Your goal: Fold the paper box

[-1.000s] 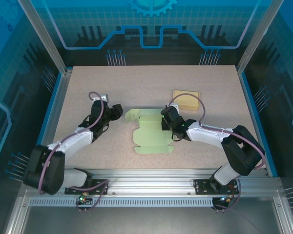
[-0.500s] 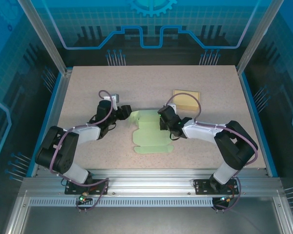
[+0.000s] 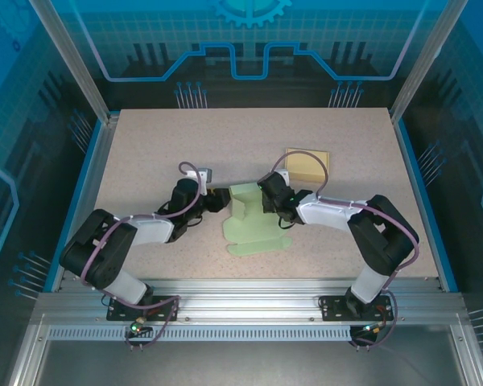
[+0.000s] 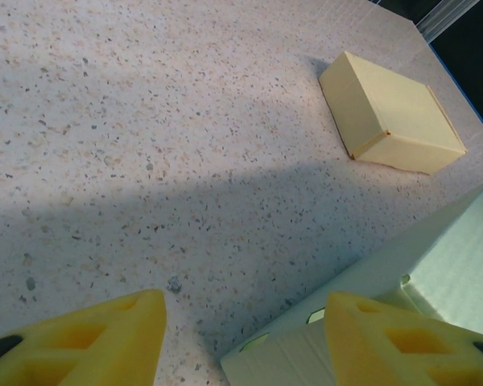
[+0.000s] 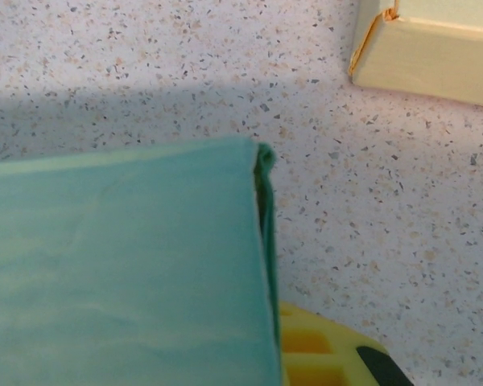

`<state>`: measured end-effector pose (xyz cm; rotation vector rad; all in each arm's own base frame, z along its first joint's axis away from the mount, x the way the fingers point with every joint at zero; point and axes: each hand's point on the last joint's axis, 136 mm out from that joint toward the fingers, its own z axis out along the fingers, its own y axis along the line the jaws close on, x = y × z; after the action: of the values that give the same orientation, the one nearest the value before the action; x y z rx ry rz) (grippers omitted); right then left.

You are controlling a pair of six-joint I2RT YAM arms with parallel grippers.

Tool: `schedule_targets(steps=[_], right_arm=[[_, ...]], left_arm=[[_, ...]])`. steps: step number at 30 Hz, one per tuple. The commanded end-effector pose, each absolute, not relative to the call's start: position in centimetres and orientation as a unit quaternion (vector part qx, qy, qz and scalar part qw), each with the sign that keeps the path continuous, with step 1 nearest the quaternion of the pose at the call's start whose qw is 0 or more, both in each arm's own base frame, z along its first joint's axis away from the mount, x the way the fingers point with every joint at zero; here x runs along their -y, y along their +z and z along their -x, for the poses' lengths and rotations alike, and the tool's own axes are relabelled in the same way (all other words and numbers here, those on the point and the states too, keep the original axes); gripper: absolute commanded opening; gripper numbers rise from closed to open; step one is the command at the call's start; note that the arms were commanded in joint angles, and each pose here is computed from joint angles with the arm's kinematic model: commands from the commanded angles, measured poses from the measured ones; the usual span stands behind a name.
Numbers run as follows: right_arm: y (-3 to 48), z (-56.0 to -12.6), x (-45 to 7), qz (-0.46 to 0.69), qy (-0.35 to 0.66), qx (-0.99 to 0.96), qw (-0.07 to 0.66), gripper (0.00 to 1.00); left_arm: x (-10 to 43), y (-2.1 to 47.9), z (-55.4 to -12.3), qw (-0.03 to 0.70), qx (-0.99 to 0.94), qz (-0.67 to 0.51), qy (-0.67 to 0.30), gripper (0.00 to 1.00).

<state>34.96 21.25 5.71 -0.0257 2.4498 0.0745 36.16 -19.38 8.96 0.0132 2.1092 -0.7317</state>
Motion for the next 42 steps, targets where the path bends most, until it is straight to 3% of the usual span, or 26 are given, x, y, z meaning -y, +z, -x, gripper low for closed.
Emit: schedule_targets(steps=[1,13,23,32,42], right_arm=[[6.7,-35.8,-22.4,0.009,0.044,-0.936,0.35,0.0],[6.3,-35.8,-22.2,0.007,0.04,-0.937,0.347,0.0],[6.1,-35.9,-22.4,0.009,0.041,-0.938,0.345,0.0],[6.1,-35.7,-22.6,0.011,0.048,-0.938,0.344,0.0],[6.2,-35.3,-22.9,0.014,0.059,-0.937,0.343,0.0]], left_arm=[[20.3,8.9,-35.7,0.44,-0.843,-0.011,-0.311,0.55],[17.9,8.0,-34.1,0.436,-0.867,-0.034,-0.24,0.56],[18.2,7.7,-31.9,0.431,-0.867,-0.087,-0.235,0.58],[20.1,8.7,-33.4,0.459,-0.85,-0.137,-0.222,0.57],[20.8,10.0,-36.7,0.528,-0.825,-0.135,-0.148,0.41]])
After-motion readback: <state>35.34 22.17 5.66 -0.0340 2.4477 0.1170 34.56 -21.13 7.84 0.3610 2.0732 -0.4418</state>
